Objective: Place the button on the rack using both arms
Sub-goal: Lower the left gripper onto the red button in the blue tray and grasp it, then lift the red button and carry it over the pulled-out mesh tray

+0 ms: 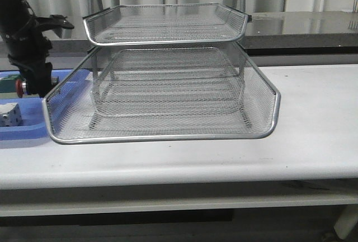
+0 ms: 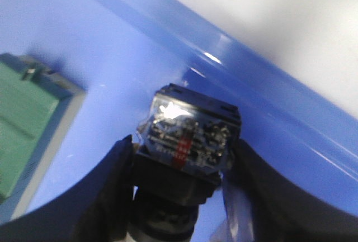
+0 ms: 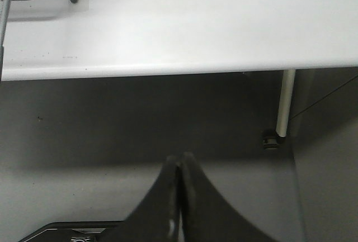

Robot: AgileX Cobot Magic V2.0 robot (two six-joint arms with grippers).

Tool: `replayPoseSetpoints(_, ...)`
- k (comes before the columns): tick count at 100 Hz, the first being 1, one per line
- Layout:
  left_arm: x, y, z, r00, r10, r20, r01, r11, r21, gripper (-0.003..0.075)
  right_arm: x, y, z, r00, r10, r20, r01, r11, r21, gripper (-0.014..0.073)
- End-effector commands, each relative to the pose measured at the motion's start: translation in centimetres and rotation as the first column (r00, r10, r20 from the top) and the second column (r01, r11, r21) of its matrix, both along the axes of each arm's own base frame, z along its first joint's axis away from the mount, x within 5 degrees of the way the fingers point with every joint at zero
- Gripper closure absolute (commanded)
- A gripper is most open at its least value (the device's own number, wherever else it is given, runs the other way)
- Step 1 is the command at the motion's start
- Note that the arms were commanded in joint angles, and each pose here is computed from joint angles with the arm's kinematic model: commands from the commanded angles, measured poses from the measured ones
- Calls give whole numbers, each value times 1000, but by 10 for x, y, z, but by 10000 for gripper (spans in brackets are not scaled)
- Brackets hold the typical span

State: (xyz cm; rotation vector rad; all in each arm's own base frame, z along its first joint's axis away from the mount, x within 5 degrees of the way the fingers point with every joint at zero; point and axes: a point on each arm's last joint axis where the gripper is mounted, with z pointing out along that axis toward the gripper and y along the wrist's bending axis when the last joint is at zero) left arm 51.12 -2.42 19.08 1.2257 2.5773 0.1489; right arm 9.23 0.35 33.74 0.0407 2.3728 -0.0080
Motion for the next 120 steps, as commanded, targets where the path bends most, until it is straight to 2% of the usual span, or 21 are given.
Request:
replayPoseSetpoints(1,-7,4,61,996,29,84,-28,999,-16,741,3,-1,13,997,3,82,-2,1000,-13,663)
replayPoseSetpoints(12,-11,10,85,987,110,114,-107,994,-30,741,2,-1,13,997,3,81,-2,1000,-13,664)
replayPoseSetpoints(43,-43,10,162,955,142,259,-128,989,-69,741,2,-1,13,997,3,81,-2,1000,-13,664)
replayPoseSetpoints(59,-71,5,192,946,142,290,-123,989,-82,741,2,-1,13,997,3,81,-2,1000,-13,664)
replayPoseSetpoints(90,-141,-27,222,958,62,282,-38,995,-90,741,2,-1,13,997,3,81,-2,1000,-13,664)
replayPoseSetpoints(105,-172,-53,230,961,49,274,-12,991,-134,741,2,-1,13,997,3,81,-2,1000,-13,664)
replayPoseSetpoints(120,-197,-87,229,971,-29,238,78,977,-198,741,2,-1,13,997,3,81,-2,1000,-13,664)
